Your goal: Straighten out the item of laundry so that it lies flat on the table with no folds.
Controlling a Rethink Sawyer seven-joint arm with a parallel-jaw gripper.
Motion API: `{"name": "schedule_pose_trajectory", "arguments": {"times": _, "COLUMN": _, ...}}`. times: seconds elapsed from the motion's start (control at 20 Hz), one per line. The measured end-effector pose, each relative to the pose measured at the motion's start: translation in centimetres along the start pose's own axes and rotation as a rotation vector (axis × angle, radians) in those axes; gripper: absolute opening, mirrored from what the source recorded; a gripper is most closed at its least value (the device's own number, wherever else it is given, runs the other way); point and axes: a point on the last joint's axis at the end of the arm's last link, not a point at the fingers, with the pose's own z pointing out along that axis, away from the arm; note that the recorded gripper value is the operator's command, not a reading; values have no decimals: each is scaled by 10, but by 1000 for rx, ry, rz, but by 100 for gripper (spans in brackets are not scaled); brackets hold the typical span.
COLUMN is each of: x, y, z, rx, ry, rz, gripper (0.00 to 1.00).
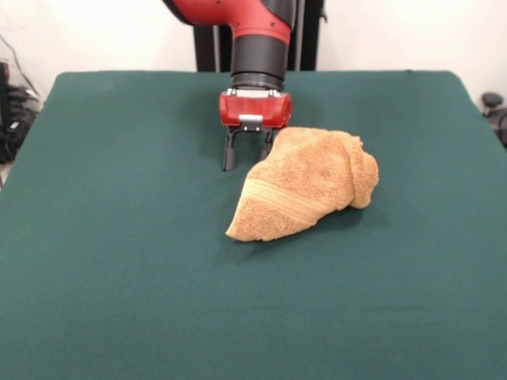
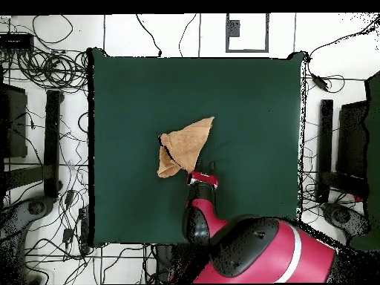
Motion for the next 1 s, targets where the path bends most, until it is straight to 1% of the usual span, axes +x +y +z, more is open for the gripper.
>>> {"name": "schedule_pose_trajectory", "arguments": {"times": 0.35, "x": -2, "y": 5, "z": 2, "rx": 38, "ry": 8, "rz": 24, "gripper": 100}}
{"name": "schedule_pose_trajectory", "arguments": {"times": 1.0, "x": -7, "y": 12, "z": 5, "rx": 84, "ry": 21, "rz": 72, "gripper": 100}}
